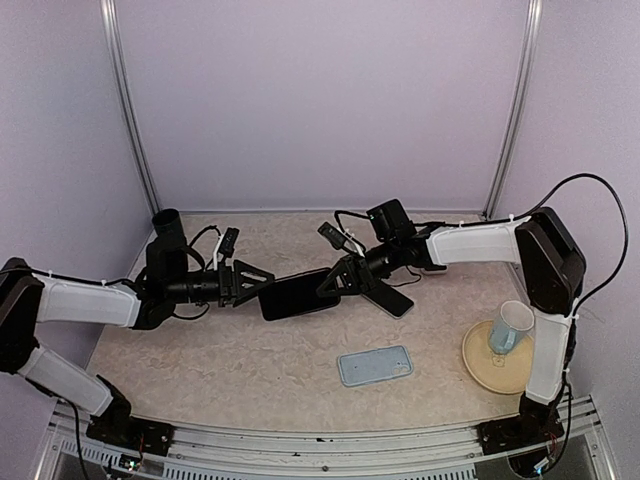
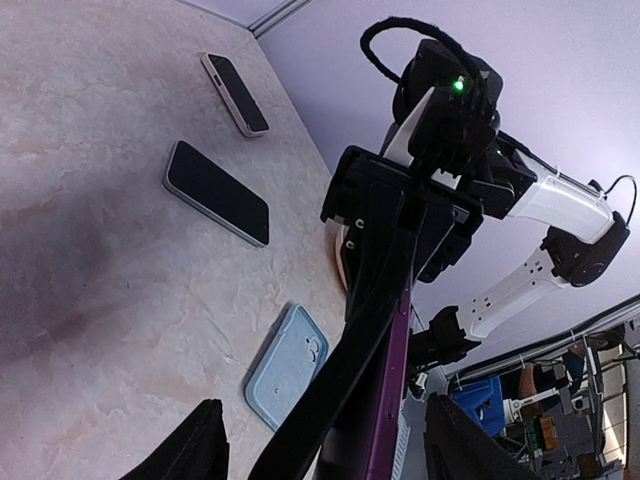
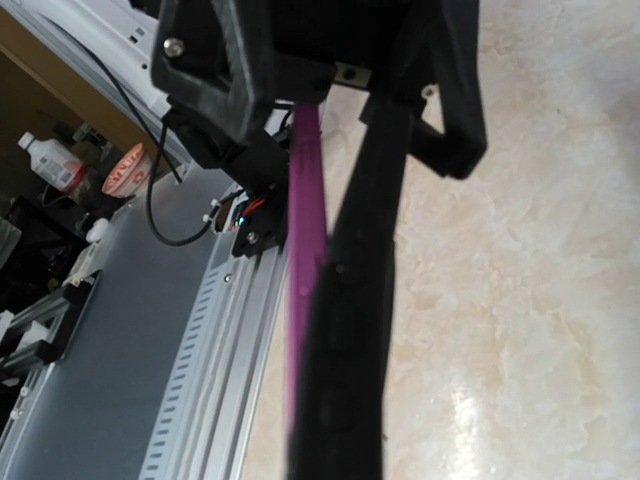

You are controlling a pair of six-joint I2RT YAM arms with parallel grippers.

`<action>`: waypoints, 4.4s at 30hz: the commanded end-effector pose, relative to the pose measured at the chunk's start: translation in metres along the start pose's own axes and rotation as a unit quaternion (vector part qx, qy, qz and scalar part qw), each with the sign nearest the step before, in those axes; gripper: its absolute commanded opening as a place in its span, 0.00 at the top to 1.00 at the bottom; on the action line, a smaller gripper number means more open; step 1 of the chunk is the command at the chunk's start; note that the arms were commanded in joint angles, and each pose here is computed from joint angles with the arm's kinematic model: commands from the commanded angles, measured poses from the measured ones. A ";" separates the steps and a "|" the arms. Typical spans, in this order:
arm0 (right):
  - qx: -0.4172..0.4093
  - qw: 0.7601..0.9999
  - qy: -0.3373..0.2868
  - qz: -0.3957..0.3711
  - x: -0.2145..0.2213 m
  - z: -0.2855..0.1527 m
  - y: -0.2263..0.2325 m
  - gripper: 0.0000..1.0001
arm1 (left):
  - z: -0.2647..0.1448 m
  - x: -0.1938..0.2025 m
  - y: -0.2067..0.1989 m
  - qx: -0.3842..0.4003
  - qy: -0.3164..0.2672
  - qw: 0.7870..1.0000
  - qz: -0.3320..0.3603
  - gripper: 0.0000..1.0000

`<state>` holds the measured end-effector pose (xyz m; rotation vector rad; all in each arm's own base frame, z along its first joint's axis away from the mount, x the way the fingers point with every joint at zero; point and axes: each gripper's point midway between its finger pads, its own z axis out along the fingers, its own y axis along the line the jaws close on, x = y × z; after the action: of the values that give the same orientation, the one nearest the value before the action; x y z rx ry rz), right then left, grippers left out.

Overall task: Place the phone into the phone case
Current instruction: Press the phone with the phone case.

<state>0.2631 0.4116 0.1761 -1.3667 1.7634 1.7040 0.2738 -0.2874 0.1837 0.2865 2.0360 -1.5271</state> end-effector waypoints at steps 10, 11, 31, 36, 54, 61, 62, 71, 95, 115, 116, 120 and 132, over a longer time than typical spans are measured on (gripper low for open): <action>0.006 0.999 -0.019 -0.039 -0.027 -0.016 0.008 1.00 | 0.007 0.000 -0.028 0.062 0.015 0.998 0.024 0.56; 0.009 0.999 -0.020 -0.036 -0.027 -0.017 0.007 1.00 | 0.007 0.000 -0.029 0.062 0.014 0.998 0.024 0.58; 0.041 0.999 -0.008 -0.018 -0.023 -0.016 -0.012 1.00 | 0.010 -0.007 -0.021 0.034 0.000 0.999 0.026 1.00; 0.049 0.999 -0.012 0.021 -0.026 -0.017 -0.021 1.00 | 0.007 -0.017 -0.013 -0.020 -0.029 0.998 0.054 1.00; 0.066 0.996 -0.051 -0.009 -0.050 -0.036 -0.006 1.00 | 0.001 -0.017 -0.020 -0.011 -0.042 0.997 0.057 0.36; 0.038 0.996 -0.079 -0.018 -0.056 -0.049 0.011 1.00 | 0.003 -0.009 -0.020 0.006 -0.030 0.998 0.046 0.34; 0.033 0.996 -0.081 -0.021 -0.058 -0.049 0.013 1.00 | 0.004 -0.008 -0.018 0.006 -0.028 0.999 0.044 0.34; -0.002 0.995 -0.091 -0.026 -0.066 -0.051 0.028 1.00 | 0.010 0.001 -0.018 0.023 -0.013 0.999 0.036 0.33; -0.064 0.995 -0.069 0.021 -0.045 -0.023 0.026 1.00 | 0.012 0.007 -0.035 0.080 -0.006 0.996 0.036 0.69; 0.069 0.996 -0.049 0.008 -0.041 -0.020 -0.011 1.00 | 0.015 0.006 -0.013 0.027 -0.013 0.999 0.009 1.00; 0.077 0.996 -0.045 0.003 -0.040 -0.018 -0.012 1.00 | 0.016 0.005 -0.006 0.007 -0.015 1.000 0.001 1.00; 0.095 0.995 -0.037 -0.006 -0.040 -0.017 -0.014 1.00 | 0.017 0.002 0.008 -0.032 -0.020 0.999 -0.004 1.00; 0.077 0.996 -0.032 -0.015 -0.043 -0.015 -0.001 1.00 | 0.008 -0.012 0.006 -0.042 -0.046 0.998 0.008 0.67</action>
<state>0.2932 0.4102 0.1932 -1.2174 1.8578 1.6221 0.2746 -0.2997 0.1692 0.2799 2.0482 -1.4469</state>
